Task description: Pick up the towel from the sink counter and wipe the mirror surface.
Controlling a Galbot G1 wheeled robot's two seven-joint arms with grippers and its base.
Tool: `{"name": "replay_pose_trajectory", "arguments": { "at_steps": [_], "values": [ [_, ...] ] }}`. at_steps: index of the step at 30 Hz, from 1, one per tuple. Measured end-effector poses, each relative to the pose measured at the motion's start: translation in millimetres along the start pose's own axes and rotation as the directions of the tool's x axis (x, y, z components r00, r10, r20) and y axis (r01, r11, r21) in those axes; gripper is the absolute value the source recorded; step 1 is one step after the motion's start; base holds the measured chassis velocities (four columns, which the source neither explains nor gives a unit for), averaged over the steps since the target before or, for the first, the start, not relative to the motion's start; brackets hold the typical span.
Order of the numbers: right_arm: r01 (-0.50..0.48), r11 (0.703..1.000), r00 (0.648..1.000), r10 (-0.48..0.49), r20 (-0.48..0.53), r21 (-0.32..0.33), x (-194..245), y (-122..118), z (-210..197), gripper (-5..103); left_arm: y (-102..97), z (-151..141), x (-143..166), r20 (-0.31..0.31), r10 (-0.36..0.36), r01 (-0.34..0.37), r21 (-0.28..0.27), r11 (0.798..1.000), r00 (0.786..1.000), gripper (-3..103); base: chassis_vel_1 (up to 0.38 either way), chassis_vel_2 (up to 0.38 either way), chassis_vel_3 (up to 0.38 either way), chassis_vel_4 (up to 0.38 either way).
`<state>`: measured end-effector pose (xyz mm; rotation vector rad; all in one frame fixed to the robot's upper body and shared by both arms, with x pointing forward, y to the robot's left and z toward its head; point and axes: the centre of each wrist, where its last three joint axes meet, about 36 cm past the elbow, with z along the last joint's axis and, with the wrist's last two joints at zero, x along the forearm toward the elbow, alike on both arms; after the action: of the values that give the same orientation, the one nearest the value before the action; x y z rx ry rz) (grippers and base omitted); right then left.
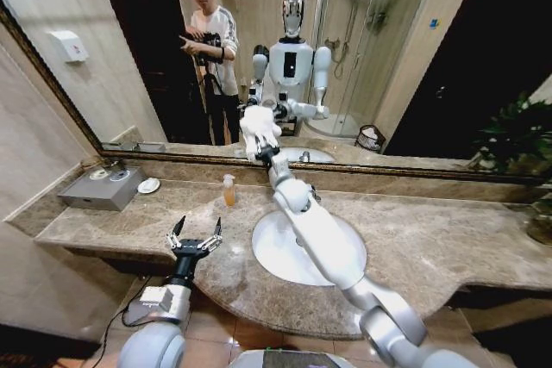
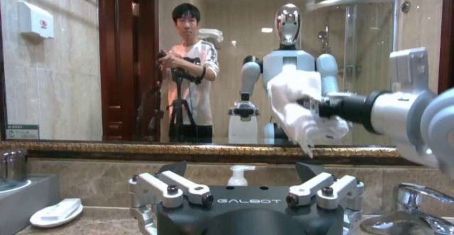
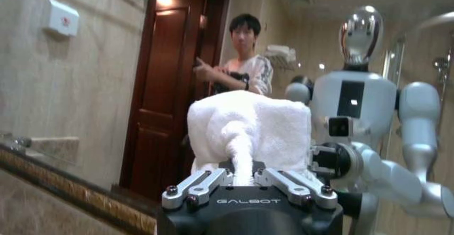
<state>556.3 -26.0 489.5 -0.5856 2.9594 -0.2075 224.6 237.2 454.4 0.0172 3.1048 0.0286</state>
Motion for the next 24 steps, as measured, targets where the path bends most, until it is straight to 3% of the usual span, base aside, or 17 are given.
{"name": "replay_pose_trajectory", "arguments": {
  "at_steps": [6, 8, 13, 18, 24],
  "values": [
    [-0.01, 1.0, 0.999, 0.01, 0.043, -0.006, 0, -8, -19, 11, 0.0, 0, 0, 0.0, 0.0, 0.0, 0.0, 1.0, 1.0, 100, 0.0, 0.0, 0.0, 0.0],
    [-0.024, 1.0, 0.993, 0.026, 0.116, -0.014, 6, -17, -54, 11, 0.0, 0, 0, 0.0, 0.0, 0.0, 0.0, 1.0, 1.0, 100, 0.0, 0.0, 0.0, 0.0],
    [-0.04, 0.999, 0.983, 0.044, 0.179, -0.025, 13, -29, -93, 11, 0.0, 0, 0, 0.0, 0.0, 0.0, 0.0, 1.0, 1.0, 100, 0.0, 0.0, 0.0, 0.0],
    [-0.049, 0.999, 0.989, 0.052, 0.138, -0.021, 10, -30, -76, 11, 0.0, 0, 0, 0.0, 0.0, 0.0, 0.0, 1.0, 1.0, 100, 0.0, 0.0, 0.0, 0.0],
    [-0.043, 0.999, 0.999, 0.043, -0.001, -0.014, 14, -19, -9, 11, 0.0, 0, 0, 0.0, 0.0, 0.0, 0.0, 1.0, 1.0, 100, 0.0, 0.0, 0.0, 0.0]
  ]
}}
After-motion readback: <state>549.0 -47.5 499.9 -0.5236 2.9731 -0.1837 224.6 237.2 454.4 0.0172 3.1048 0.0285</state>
